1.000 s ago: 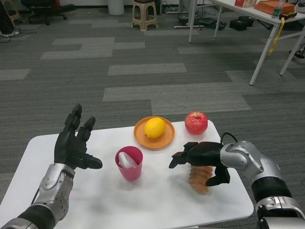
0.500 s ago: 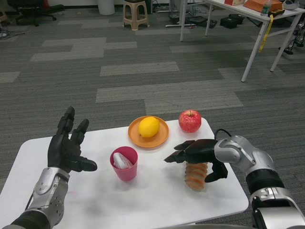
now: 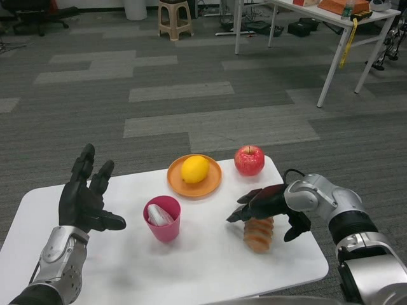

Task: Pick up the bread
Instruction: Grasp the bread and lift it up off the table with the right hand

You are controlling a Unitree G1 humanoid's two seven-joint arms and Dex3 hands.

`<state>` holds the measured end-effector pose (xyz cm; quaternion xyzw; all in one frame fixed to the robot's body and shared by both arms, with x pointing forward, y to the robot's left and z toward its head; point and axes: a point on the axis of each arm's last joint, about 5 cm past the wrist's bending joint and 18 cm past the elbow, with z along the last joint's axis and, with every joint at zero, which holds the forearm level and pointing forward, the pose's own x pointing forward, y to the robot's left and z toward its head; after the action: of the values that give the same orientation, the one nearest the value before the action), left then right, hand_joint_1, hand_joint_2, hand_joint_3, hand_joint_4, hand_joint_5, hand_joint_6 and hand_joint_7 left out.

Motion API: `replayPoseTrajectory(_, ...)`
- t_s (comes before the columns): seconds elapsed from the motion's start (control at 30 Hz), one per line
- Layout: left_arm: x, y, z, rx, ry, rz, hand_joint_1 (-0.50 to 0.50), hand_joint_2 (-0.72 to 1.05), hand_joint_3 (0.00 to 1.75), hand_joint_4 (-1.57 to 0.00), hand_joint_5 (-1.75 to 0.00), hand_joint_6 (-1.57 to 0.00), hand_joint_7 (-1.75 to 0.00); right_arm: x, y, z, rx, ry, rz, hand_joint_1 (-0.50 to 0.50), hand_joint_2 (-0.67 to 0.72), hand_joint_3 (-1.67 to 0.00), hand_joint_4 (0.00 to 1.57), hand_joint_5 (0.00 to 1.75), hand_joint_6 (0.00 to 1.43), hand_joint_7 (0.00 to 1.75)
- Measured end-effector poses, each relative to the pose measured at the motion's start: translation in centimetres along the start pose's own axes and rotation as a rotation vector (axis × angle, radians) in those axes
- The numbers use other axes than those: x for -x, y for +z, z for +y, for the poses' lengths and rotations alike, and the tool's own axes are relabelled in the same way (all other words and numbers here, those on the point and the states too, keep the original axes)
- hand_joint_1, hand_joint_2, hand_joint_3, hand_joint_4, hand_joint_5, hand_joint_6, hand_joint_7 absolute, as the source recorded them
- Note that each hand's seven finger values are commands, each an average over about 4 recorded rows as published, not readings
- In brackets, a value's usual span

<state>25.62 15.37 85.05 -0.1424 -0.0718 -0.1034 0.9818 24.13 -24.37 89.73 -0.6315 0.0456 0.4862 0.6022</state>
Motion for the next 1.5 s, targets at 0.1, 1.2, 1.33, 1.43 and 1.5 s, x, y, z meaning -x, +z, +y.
replayPoseTrajectory(0.1, 0.0, 0.0, 0.0, 0.0, 0.0, 0.0, 0.5, -0.46, 0.09, 0.0, -0.41, 0.0, 0.0, -0.1, 0.0, 0.1, -0.002, 0.01, 0.003, -0.46, 0.3, -1.59, 0.0, 0.0, 0.0, 0.0)
replayPoseTrajectory(1.2, 0.0, 0.0, 0.0, 0.0, 0.0, 0.0, 0.5, -0.46, 0.09, 0.0, -0.41, 0.0, 0.0, -1.8, 0.3, 0.5, -0.126, -0.002, 0.046, -0.17, 0.25, -1.33, 0.0, 0.48, 0.0, 0.28)
replayPoseTrajectory(1.33, 0.0, 0.0, 0.0, 0.001, 0.001, 0.0, 0.5, -0.46, 0.09, 0.0, -0.41, 0.0, 0.0, -1.9, 0.3, 0.5, -0.138, -0.009, 0.046, -0.16, 0.17, -1.35, 0.0, 0.58, 0.0, 0.42)
replayPoseTrajectory(1.43, 0.0, 0.0, 0.0, 0.001, 0.001, 0.0, 0.5, -0.46, 0.09, 0.0, -0.41, 0.0, 0.0, -1.9, 0.3, 0.5, -0.149, -0.016, 0.048, -0.15, 0.08, -1.45, 0.0, 0.58, 0.0, 0.56)
replayPoseTrajectory(1.5, 0.0, 0.0, 0.0, 0.002, 0.001, 0.0, 0.5, -0.46, 0.09, 0.0, -0.41, 0.0, 0.0, -2.0, 0.4, 0.5, -0.16, -0.021, 0.051, -0.17, -0.07, -1.57, 0.0, 0.58, 0.0, 0.63)
